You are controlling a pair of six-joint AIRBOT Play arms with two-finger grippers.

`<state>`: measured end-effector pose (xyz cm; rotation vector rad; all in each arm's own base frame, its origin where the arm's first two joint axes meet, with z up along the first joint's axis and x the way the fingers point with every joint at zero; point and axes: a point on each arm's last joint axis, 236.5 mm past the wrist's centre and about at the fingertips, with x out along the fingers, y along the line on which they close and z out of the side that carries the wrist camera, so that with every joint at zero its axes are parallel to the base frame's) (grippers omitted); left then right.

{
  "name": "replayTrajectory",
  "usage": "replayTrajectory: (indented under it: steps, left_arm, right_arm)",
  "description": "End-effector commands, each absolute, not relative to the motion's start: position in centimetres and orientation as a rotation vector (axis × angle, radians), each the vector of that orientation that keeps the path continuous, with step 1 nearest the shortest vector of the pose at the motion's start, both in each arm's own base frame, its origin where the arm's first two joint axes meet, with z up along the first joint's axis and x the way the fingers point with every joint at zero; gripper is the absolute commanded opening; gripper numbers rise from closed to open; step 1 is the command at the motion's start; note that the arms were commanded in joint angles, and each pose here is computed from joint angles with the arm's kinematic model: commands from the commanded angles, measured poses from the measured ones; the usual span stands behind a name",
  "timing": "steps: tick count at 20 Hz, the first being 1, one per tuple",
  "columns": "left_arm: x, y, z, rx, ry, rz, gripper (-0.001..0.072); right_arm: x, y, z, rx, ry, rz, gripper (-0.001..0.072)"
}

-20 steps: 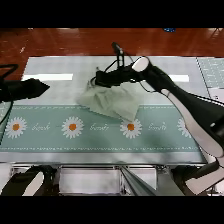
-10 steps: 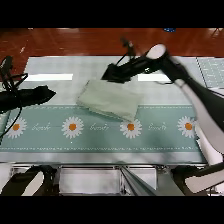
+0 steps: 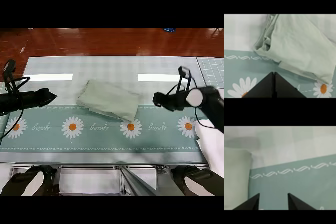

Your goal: Fold the shirts.

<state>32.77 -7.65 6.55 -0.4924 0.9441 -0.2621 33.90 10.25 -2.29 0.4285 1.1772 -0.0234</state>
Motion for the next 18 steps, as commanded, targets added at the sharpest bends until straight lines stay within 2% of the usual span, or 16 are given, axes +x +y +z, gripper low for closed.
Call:
replayTrajectory:
  steps: [1, 8, 13, 14, 16, 17, 18]
  left_arm:
    - [32.4, -7.9, 5.9, -0.495, 0.965, -0.266, 0.002]
    - [31.6, -8.2, 5.1, -0.498, 1.0, -0.274, 0.002]
    - [31.6, -8.2, 5.1, -0.498, 1.0, -0.274, 0.002]
    - [31.7, -8.2, 5.1, -0.498, 1.0, -0.274, 0.002]
    - [31.7, -8.1, 5.1, -0.498, 1.0, -0.273, 0.002]
    - [31.7, -8.1, 5.1, -0.498, 1.0, -0.274, 0.002]
    - [31.7, -8.1, 5.1, -0.498, 1.0, -0.274, 0.002]
  right_arm:
    - [32.0, 14.1, -6.5, 0.636, 1.21, 0.08, 0.042]
    - [33.0, 20.4, -9.6, 0.88, 1.287, 0.266, 0.0419]
    - [36.3, 22.8, -8.9, 0.904, 1.291, 0.36, 0.0413]
    - [36.9, 23.5, -8.7, 0.901, 1.299, 0.387, 0.0377]
    - [37.8, 25.5, -7.7, 0.864, 1.306, 0.48, 0.0108]
    - [38.4, 26.3, -6.8, 0.833, 1.29, 0.535, 0.0028]
    - [39.0, 27.0, -5.3, 0.806, 1.266, 0.585, 0.0028]
